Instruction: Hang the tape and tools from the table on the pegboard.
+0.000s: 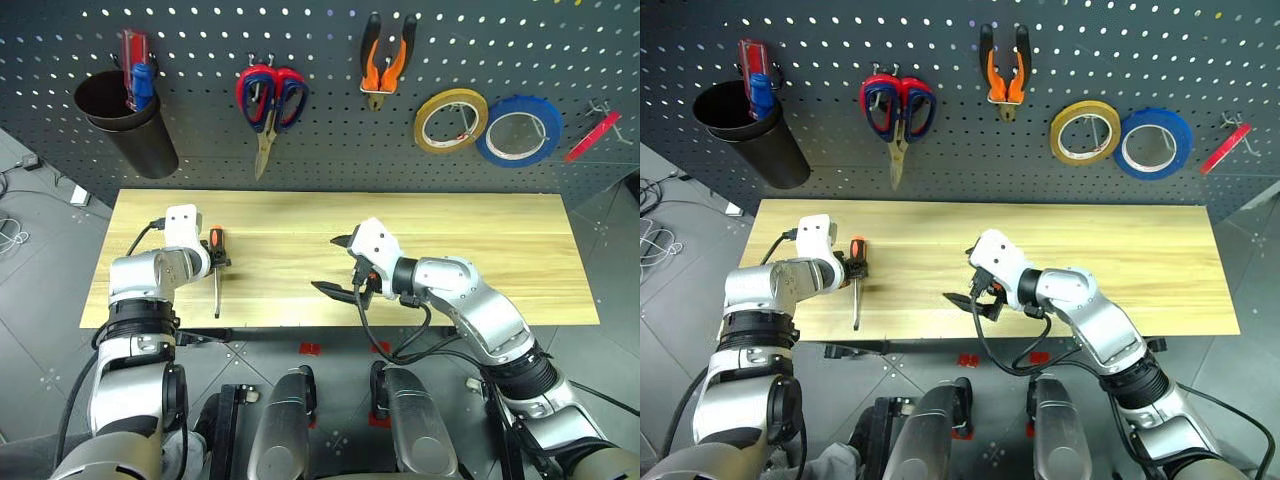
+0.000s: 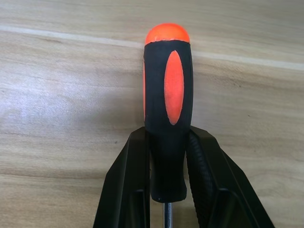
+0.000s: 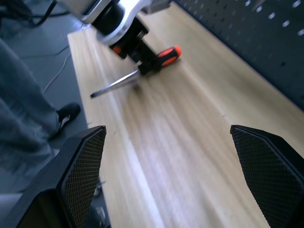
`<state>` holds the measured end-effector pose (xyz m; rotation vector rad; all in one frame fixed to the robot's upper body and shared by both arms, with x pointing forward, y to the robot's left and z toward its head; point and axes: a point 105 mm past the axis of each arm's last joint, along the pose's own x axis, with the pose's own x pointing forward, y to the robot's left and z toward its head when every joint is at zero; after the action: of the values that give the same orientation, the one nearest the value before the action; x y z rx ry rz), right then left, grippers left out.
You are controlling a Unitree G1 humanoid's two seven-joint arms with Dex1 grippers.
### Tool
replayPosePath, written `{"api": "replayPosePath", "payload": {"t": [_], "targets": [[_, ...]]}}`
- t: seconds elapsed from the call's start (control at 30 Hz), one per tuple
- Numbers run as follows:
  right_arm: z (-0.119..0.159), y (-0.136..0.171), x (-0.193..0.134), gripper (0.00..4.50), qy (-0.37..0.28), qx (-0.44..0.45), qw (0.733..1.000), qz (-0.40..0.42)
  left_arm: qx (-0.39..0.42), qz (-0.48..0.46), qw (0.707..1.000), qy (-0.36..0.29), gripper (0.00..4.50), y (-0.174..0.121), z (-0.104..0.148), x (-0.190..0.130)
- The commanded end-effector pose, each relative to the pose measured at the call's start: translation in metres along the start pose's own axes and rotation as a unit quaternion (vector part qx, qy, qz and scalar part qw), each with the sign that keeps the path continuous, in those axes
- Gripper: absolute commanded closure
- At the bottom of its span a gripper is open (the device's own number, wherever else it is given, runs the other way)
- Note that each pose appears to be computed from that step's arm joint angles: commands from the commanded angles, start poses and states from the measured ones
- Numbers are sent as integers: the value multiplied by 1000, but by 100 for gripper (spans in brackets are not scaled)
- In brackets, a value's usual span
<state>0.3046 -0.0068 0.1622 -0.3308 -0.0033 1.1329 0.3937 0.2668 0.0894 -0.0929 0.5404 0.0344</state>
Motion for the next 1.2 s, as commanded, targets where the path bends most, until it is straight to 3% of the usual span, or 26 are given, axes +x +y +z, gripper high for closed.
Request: {"api": "replayPosePath", "payload": {"t": [0.03, 0.23, 0.33, 0.53, 0.77, 0.93, 1.2], "targets": [[52, 3, -7, 0, -103, -20, 994, 13, 23, -2, 990, -140, 376, -13, 49, -36], [92, -11, -11, 0, -183, -45, 982, -19, 82, 18, 952, -295, 376, -31, 87, -98], [121, -17, -14, 0, -234, -57, 970, -31, 93, 46, 903, -418, 376, -34, 117, -134], [133, -17, -9, 0, -253, -78, 964, -23, 161, 24, 815, -557, 376, -73, 165, -176], [135, -21, -6, 0, -258, -87, 962, -30, 154, 21, 757, -634, 376, -84, 203, -206], [136, -22, -5, 0, -257, -93, 961, -32, 126, 43, 722, -679, 376, -73, 237, -234], [138, -18, -3, 0, -260, -99, 960, -24, 117, 75, 700, -700, 376, -49, 259, -252]]}}
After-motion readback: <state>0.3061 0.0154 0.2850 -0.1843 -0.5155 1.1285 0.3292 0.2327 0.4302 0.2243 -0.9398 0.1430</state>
